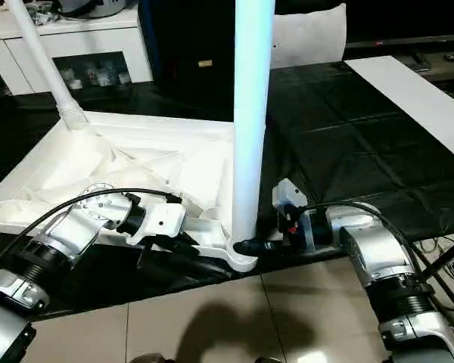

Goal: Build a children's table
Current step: Rotate leg to tighten

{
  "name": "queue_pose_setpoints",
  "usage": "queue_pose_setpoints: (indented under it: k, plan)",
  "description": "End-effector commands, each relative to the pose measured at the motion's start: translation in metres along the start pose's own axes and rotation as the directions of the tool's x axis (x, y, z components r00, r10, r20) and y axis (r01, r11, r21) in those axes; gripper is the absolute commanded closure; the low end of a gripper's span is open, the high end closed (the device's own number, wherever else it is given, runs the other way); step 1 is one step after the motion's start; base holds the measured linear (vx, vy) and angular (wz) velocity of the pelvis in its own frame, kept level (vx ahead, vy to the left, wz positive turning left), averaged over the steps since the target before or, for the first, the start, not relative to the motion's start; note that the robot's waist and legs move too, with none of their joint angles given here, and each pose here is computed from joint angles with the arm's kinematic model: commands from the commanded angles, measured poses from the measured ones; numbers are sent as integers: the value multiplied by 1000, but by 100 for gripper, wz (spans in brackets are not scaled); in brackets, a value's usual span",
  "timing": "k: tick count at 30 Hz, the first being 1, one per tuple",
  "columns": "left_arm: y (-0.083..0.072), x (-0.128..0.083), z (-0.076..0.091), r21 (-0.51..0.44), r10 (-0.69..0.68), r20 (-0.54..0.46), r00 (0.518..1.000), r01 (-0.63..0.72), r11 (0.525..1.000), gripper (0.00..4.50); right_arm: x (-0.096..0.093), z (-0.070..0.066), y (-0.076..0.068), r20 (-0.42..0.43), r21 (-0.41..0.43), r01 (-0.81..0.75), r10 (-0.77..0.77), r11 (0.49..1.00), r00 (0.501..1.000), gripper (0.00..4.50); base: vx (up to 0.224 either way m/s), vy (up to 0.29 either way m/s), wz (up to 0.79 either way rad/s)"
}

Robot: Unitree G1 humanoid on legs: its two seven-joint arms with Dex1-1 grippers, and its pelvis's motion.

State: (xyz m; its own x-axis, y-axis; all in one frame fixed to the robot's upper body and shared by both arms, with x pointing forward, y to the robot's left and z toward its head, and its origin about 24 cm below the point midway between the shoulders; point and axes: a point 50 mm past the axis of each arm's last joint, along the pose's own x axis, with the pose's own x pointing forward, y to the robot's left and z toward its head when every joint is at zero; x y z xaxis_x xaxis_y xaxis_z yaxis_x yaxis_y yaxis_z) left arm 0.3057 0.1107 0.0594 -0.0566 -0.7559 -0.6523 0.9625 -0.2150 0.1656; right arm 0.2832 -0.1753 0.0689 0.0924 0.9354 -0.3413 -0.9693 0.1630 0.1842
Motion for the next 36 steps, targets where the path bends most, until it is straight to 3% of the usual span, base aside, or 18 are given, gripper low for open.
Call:
queue_pose_setpoints:
  k: [1, 5, 6, 10, 12, 16, 17, 20, 25, 29, 36]
  plan:
    - [-11, 12, -5, -31, -91, -31, 995, 90, 995, 450, 5, 5, 3, 52, 14, -9, 8, 1000, 999, 246, 0, 0, 0]
    - [5, 17, 1, -123, 36, -25, 999, -39, 992, 450, 16, 6, -3, 72, 66, 139, -144, 988, 987, 251, 0, 0, 0]
    - [16, 21, 7, -168, 113, -17, 993, -114, 979, 450, 24, 7, -10, 70, 102, 245, -252, 964, 965, 251, 0, 0, 0]
    - [28, 26, 15, -215, 190, -18, 982, -189, 958, 450, 35, 10, -20, 65, 174, 377, -392, 910, 918, 251, 0, 0, 0]
    - [43, 32, 26, -263, 278, -20, 960, -273, 925, 450, 51, 16, -37, 39, 305, 536, -572, 787, 819, 252, 0, 0, 0]
    - [51, 39, 35, -260, 331, -23, 943, -325, 909, 450, 65, 21, -48, 21, 344, 622, -668, 703, 744, 252, 0, 0, 0]
    - [52, 39, 36, -257, 339, -24, 940, -333, 907, 450, 66, 22, -49, 30, 350, 624, -674, 699, 738, 252, 0, 0, 0]
    - [54, 39, 35, -233, 364, -46, 930, -364, 902, 450, 68, 25, -51, 49, 332, 647, -698, 686, 714, 182, 0, 0, 0]
    - [58, 30, 24, -203, 401, -83, 912, -410, 889, 450, 57, 23, -48, 79, 232, 685, -715, 691, 695, 139, 0, 0, 0]
    - [59, 16, 11, -181, 431, -124, 894, -447, 876, 450, 36, 13, -34, 116, 141, 701, -715, 699, 690, 107, 0, 0, 0]
    - [62, 2, 4, -124, 452, -130, 882, -467, 875, 450, 19, 2, -9, 148, 162, 659, -678, 735, 720, 49, 0, 0, 0]
